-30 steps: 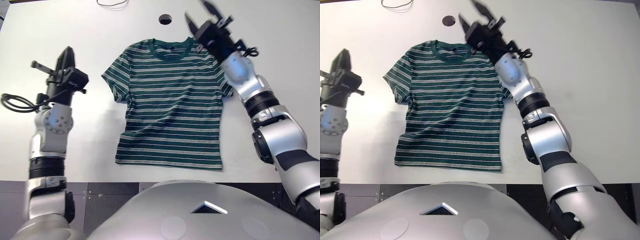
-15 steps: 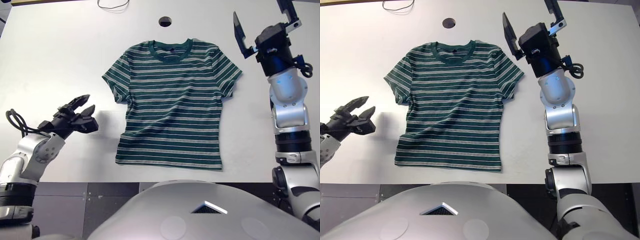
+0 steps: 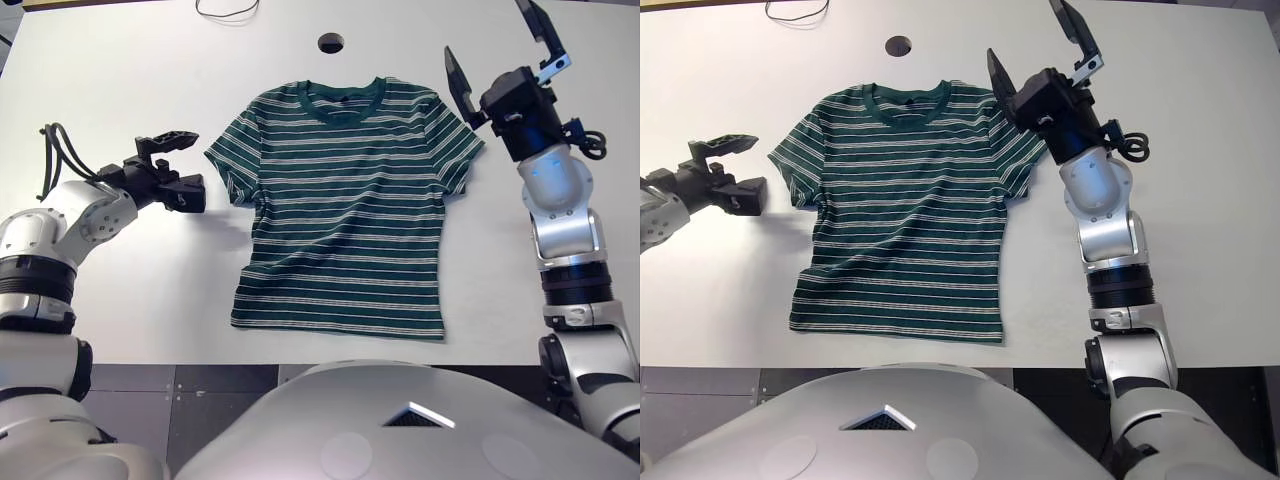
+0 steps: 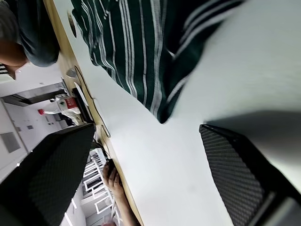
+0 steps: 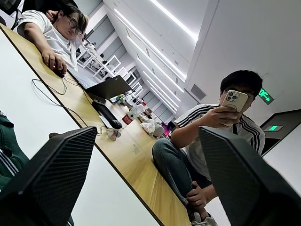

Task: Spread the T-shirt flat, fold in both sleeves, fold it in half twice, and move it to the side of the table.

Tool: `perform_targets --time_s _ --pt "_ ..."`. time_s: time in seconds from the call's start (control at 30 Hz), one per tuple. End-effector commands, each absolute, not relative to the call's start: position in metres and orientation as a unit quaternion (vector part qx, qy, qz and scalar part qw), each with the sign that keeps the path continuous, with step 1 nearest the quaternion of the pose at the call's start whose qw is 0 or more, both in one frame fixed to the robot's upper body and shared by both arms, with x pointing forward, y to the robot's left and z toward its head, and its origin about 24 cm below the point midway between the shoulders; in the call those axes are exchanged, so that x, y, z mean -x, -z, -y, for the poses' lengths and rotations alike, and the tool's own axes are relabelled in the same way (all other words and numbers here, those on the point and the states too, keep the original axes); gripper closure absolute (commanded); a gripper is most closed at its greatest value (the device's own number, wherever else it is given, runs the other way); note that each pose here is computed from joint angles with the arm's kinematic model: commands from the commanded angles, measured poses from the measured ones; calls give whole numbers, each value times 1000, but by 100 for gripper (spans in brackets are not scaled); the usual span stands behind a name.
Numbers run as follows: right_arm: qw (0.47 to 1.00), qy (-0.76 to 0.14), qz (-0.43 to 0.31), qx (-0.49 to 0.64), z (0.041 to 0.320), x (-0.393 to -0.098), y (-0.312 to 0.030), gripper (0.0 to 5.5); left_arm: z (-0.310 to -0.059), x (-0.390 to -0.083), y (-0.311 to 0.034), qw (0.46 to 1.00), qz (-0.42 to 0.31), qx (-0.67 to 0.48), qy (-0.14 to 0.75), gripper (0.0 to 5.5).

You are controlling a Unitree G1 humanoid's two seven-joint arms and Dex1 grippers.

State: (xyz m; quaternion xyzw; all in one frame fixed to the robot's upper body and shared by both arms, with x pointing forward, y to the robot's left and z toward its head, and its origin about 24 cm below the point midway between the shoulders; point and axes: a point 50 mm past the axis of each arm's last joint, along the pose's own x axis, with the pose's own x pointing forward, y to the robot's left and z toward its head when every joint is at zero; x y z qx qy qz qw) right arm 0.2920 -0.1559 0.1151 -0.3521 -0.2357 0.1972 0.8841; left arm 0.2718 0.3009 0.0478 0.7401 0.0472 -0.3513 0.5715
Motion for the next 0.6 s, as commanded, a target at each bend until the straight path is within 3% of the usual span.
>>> perform_targets --time_s 0.03,0.13,0.43,0.6 --pt "885 -191 237 352 159 -292 -114 152 -286 -279 -29 543 -43 -748 380 135" --pt "886 -190 236 351 159 -292 -112 152 -275 -288 -24 531 -29 -753 387 135" --pt "888 -187 235 347 161 -289 -111 152 -283 -286 -16 516 -36 -764 386 135" --pt "891 -184 232 345 163 -288 -110 152 -297 -275 -11 528 -63 -756 382 224"
